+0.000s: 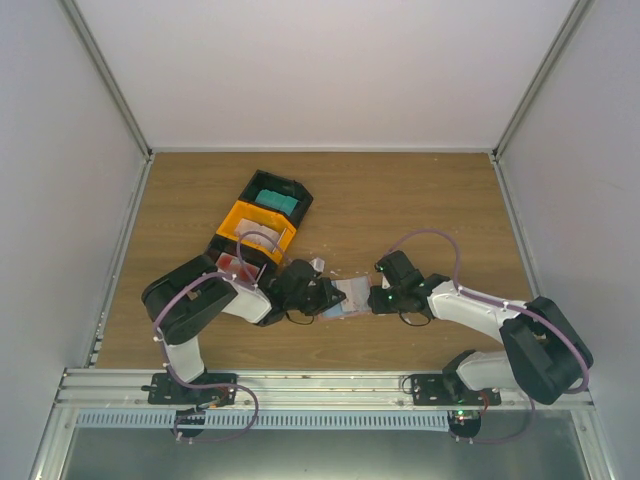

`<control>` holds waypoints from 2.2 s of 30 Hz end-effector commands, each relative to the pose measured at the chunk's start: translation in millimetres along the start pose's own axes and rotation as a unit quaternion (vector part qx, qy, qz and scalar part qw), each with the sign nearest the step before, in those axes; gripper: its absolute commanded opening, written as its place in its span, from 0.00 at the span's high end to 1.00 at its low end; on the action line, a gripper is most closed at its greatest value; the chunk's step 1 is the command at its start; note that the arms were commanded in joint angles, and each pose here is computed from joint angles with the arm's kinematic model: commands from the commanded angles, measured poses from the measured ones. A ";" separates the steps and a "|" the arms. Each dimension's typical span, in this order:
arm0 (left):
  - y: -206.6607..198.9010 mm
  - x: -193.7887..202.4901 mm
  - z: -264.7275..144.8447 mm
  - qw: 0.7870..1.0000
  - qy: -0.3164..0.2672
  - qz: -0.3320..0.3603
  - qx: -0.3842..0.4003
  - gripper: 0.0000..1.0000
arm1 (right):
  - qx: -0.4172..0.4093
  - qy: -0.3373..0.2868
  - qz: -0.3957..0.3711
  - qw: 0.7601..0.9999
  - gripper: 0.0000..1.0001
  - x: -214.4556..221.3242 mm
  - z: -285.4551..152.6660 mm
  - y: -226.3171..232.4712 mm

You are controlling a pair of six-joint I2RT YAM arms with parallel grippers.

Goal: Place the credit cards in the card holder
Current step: Insert the credit card into the card holder.

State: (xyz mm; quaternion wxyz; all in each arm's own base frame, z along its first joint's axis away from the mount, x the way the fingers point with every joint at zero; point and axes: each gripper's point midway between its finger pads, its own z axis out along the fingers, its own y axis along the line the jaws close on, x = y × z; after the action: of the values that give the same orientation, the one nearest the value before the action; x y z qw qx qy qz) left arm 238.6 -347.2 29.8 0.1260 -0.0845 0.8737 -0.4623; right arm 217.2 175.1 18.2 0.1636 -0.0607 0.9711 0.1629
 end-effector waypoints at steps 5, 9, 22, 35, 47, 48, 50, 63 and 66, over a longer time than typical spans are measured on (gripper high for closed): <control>34.0 33.0 1.9 0.997 0.040 -0.047 -0.053 1.00 | 0.020 0.056 0.013 0.998 0.75 32.7 14.6 -15.5; 36.8 34.5 -2.7 0.996 0.033 -0.060 -0.059 1.00 | 0.022 0.055 0.014 0.998 0.76 32.3 15.2 -16.5; 19.9 30.3 17.6 0.998 0.048 -0.018 -0.034 0.99 | -0.018 0.069 0.014 0.997 0.76 38.0 17.9 -3.5; 20.5 31.3 29.2 0.998 0.053 -0.008 -0.027 0.92 | -0.038 0.063 0.031 0.997 0.75 35.2 15.3 3.7; 19.3 37.9 37.8 0.997 0.077 0.002 -0.025 0.88 | -0.079 0.048 0.042 0.995 0.66 27.5 7.4 18.2; 18.4 38.7 39.7 0.996 0.080 0.005 -0.025 0.87 | -0.079 0.048 0.043 0.995 0.65 27.5 7.5 17.8; 16.9 40.7 42.6 0.996 0.086 0.011 -0.028 0.86 | -0.077 0.048 0.045 0.995 0.64 28.0 7.6 17.0; 12.4 43.8 34.9 0.994 0.088 0.046 -0.053 0.67 | -0.043 0.025 0.051 0.997 0.60 20.8 2.3 4.8; 7.7 40.0 28.2 0.993 0.082 0.050 -0.068 0.52 | -0.042 0.029 0.048 0.998 0.61 22.7 4.0 3.9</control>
State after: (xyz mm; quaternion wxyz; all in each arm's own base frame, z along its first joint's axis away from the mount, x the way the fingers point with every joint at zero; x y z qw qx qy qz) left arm 244.0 -385.4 34.1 0.1219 -0.0328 0.8748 -0.4677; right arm 218.8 175.4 22.0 0.1712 -0.0185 0.9648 0.1987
